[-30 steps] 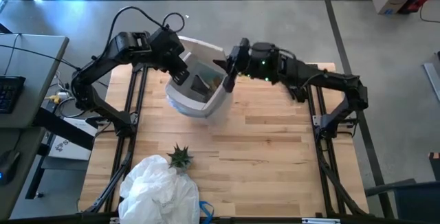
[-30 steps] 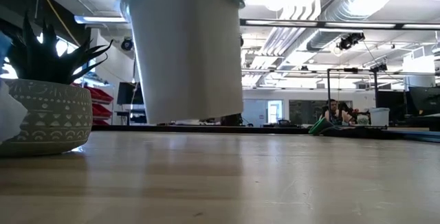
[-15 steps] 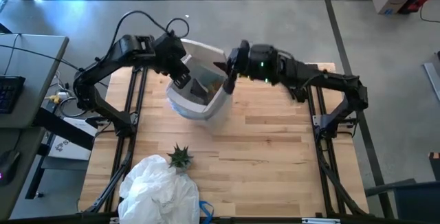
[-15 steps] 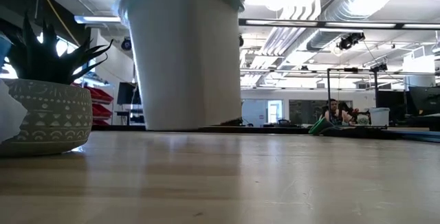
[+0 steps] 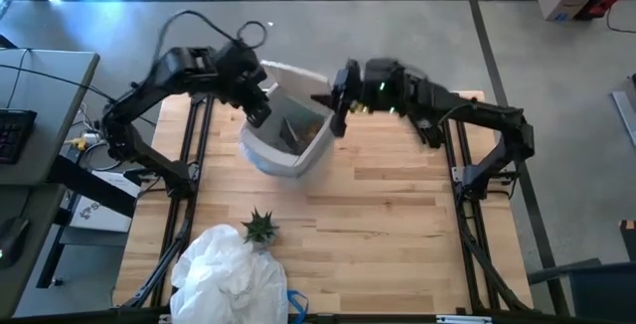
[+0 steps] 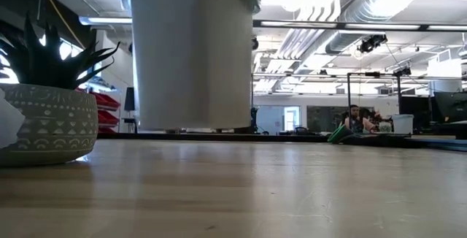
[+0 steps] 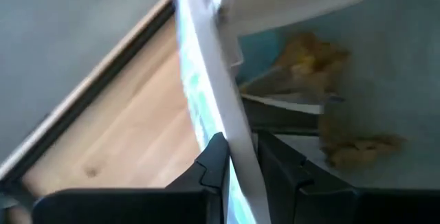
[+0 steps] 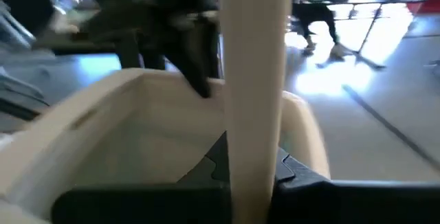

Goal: Place trash/remove bag and relplace
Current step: Remove the trash bag from the trash bin

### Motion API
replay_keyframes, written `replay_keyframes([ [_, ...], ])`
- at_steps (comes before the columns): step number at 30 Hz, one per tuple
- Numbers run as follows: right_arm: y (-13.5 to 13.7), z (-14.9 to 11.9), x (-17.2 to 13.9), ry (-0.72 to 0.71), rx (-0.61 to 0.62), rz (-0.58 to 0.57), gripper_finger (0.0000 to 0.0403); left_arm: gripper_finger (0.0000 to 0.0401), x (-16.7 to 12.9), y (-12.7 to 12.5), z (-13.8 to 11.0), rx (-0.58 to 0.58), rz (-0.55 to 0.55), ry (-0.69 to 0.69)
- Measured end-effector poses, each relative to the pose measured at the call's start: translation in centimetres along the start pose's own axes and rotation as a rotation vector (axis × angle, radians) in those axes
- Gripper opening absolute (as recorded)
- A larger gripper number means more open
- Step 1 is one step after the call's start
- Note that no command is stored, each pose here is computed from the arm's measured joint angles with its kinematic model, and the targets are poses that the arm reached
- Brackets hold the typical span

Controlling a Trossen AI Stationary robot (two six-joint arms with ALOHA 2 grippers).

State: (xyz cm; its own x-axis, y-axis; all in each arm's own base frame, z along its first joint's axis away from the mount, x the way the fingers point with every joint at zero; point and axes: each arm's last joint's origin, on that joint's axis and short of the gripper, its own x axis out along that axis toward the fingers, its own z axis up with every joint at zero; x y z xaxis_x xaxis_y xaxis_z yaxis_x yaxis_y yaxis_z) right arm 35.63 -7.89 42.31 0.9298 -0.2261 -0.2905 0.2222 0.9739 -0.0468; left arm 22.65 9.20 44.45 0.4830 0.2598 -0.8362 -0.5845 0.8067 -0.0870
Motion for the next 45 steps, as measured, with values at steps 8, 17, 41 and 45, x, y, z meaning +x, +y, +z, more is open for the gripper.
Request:
replay_keyframes([
  [8, 0.5, 0.1, 0.1, -0.013, -0.01, 0.105, 0.0, 0.0036, -0.7, -0.4, -0.2, 0.007, 0.001, -0.035],
  [17, 0.5, 0.6, 0.0, -0.036, -0.003, 0.062, 0.0001, 0.0014, -0.6, -1.5, 0.2, 0.081, -0.088, -0.059],
  [41, 1.2, -0.4, 0.2, 0.056, -0.071, 0.005, 0.0001, 0.0001, -1.3, -2.3, -0.7, 0.036, -0.039, -0.073],
  [45, 1.1, -0.4, 0.2, 0.059, -0.077, -0.028, 0.0001, 0.0019, -0.8, -2.2, -0.9, -0.006, 0.009, -0.029],
])
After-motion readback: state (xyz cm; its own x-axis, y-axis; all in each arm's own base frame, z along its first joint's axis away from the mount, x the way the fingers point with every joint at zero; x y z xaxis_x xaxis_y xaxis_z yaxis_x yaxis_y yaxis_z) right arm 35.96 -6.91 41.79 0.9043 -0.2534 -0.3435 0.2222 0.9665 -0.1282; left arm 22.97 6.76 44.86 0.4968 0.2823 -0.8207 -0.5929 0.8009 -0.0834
